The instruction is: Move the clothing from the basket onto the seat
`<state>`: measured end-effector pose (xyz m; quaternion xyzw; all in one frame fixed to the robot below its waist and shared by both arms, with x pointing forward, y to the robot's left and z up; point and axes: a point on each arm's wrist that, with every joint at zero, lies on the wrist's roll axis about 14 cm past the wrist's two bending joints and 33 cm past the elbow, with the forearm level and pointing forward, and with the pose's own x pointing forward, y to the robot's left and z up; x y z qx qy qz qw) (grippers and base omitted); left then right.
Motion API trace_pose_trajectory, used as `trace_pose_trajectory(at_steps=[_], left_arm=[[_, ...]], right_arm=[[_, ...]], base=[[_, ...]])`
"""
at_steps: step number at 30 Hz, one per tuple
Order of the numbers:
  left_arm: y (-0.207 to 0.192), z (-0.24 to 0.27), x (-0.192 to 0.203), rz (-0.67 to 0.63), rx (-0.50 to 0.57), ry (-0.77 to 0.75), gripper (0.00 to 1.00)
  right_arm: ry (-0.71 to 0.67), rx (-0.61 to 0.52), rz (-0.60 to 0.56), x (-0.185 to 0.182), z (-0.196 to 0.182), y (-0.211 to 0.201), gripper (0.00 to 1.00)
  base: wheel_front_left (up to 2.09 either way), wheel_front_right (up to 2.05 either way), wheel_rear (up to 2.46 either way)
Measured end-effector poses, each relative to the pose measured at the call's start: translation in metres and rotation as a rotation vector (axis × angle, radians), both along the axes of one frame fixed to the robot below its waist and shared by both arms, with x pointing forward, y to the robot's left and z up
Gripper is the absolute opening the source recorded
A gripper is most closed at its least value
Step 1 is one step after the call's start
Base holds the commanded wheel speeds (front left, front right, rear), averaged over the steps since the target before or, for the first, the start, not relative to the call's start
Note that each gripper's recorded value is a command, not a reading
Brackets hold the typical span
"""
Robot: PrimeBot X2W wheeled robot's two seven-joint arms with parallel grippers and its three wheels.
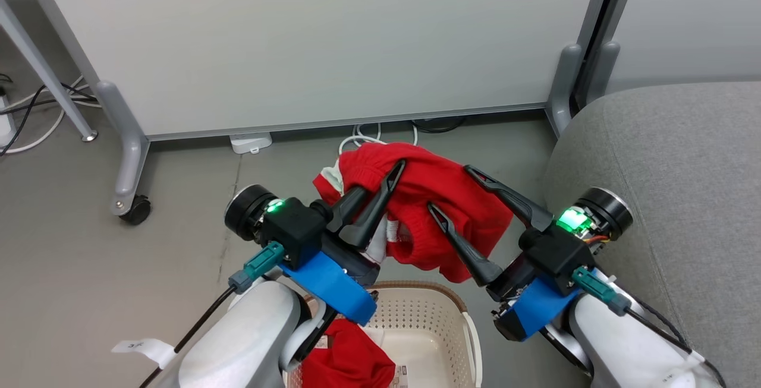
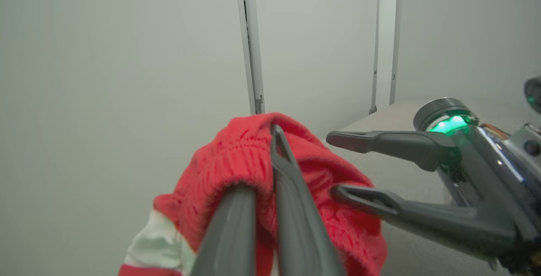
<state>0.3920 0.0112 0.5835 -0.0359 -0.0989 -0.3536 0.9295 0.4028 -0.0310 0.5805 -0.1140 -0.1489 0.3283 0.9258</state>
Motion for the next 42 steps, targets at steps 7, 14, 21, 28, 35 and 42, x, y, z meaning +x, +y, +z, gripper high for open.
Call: trace_pose_trajectory(at_steps=[7, 14, 21, 28, 35, 42], left_arm=[[-0.016, -0.005, -0.008, -0.05, 0.002, 0.011, 0.0], [-0.023, -0.004, -0.014, -0.073, -0.003, 0.013, 0.0], [-0.023, -0.005, -0.013, -0.076, 0.0, 0.011, 0.0], [-0.024, -0.006, -0.012, -0.081, 0.005, 0.012, 0.0], [-0.023, -0.012, -0.011, -0.073, 0.013, 0.027, 1.0], [-0.021, -0.02, -0.01, -0.063, 0.034, 0.034, 1.0]], right_arm=[[0.088, -0.081, 0.036, 0.014, -0.033, 0.017, 1.0], [0.166, -0.034, 0.052, 0.015, -0.044, 0.032, 0.0], [0.164, 0.002, 0.044, 0.015, -0.038, 0.031, 0.0], [0.159, 0.018, 0.037, 0.013, -0.036, 0.029, 0.0], [0.168, 0.05, 0.028, 0.014, -0.034, 0.027, 0.0], [0.199, 0.133, -0.053, 0.028, -0.032, 0.008, 0.0]], base=[[0.0, 0.0, 0.0], [0.0, 0.0, 0.0], [0.0, 0.0, 0.0], [0.0, 0.0, 0.0], [0.0, 0.0, 0.0], [0.0, 0.0, 0.0]])
